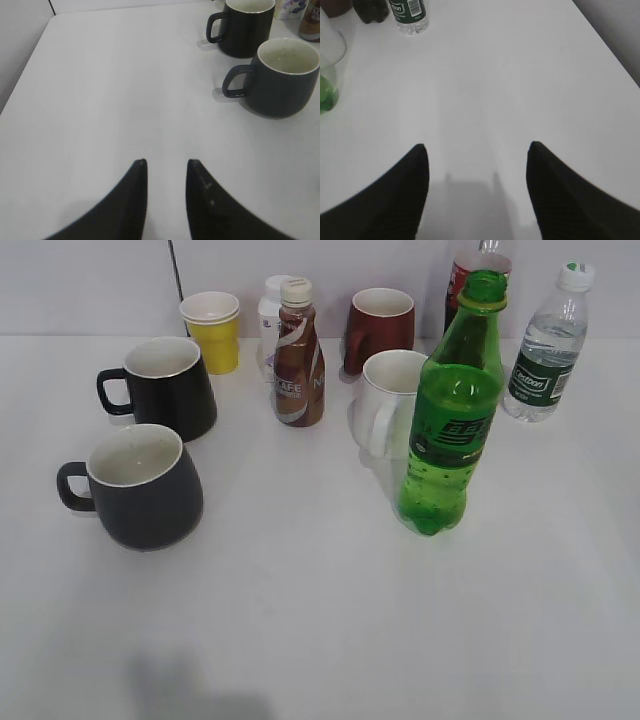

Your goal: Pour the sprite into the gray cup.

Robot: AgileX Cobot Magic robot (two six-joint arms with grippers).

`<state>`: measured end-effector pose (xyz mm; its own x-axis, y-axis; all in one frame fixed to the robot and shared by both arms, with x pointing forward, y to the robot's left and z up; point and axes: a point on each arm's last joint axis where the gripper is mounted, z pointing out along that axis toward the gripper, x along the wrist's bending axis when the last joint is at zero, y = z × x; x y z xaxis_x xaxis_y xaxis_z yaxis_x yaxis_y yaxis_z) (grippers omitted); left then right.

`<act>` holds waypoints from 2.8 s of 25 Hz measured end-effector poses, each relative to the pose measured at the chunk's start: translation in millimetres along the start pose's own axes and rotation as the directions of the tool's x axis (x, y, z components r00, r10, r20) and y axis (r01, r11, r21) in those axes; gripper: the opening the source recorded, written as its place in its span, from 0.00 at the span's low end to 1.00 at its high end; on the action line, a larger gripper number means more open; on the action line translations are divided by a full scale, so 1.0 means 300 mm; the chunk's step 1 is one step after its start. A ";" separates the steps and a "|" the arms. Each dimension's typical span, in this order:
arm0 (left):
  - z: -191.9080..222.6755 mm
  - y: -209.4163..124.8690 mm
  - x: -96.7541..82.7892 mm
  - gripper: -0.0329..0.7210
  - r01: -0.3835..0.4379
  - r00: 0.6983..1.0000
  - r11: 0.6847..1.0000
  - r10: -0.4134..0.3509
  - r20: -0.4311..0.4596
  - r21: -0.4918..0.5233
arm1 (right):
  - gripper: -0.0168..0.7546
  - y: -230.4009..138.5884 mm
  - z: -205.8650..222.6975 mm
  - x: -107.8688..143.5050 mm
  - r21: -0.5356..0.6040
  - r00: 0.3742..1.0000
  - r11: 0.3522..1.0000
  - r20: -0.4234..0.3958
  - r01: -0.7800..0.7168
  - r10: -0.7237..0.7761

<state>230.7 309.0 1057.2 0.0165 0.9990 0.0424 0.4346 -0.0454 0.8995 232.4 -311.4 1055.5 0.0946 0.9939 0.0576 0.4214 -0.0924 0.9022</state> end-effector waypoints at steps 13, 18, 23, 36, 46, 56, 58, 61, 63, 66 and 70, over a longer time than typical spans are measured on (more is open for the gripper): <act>0.000 0.000 0.000 0.33 0.000 1.000 1.000 0.000 0.000 0.000 | 0.62 0.000 0.000 0.000 0.000 1.000 1.000 0.000 0.000 0.000; 0.000 0.000 0.000 0.33 0.000 1.000 1.000 0.000 0.000 0.000 | 0.62 0.000 0.000 0.000 0.000 1.000 1.000 0.000 0.000 0.000; 0.000 0.000 0.000 0.33 0.000 1.000 1.000 0.000 0.000 0.000 | 0.62 0.000 0.000 0.000 0.000 1.000 1.000 0.000 0.000 0.000; 0.000 0.000 0.000 0.33 0.000 1.000 1.000 0.000 0.000 0.000 | 0.62 0.000 0.000 0.000 0.000 1.000 1.000 0.000 0.000 0.000; -0.020 0.146 -0.009 0.33 0.020 0.999 0.914 -0.007 0.033 -0.405 | 0.62 0.000 0.000 0.000 0.000 1.000 1.000 0.000 0.000 0.000; 0.268 0.201 -0.044 0.36 0.016 0.998 0.825 0.024 0.064 -0.564 | 0.62 0.000 0.000 0.000 0.000 1.000 1.000 0.000 0.000 0.000; 0.337 0.194 -0.052 0.37 0.014 0.997 0.842 0.029 0.070 -0.539 | 0.62 0.000 0.000 0.000 0.000 1.000 1.000 0.000 0.000 0.000; 0.444 0.182 -0.065 0.37 -0.012 0.995 0.882 0.055 0.078 -0.471 | 0.62 0.000 0.000 0.000 0.000 1.000 1.000 0.000 0.000 0.000; 0.518 0.174 -0.074 0.37 -0.016 0.994 0.904 0.060 0.089 -0.428 | 0.62 0.000 0.000 0.000 0.000 1.000 1.000 0.000 0.000 0.000; 0.619 0.153 -0.086 0.37 -0.015 0.992 0.921 0.062 0.108 -0.389 | 0.62 0.000 0.000 0.000 0.000 1.000 1.000 0.000 0.000 0.000; 0.689 0.115 -0.095 0.37 -0.020 0.991 0.943 0.063 0.122 -0.331 | 0.62 0.000 0.000 0.000 0.000 1.000 1.000 0.000 0.000 0.000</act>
<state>431.3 279.7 997.0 0.1535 0.9871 0.0461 0.1113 -0.0637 0.9917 232.4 -311.4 1055.5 0.0946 0.9939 0.0576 0.4214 -0.0924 0.9022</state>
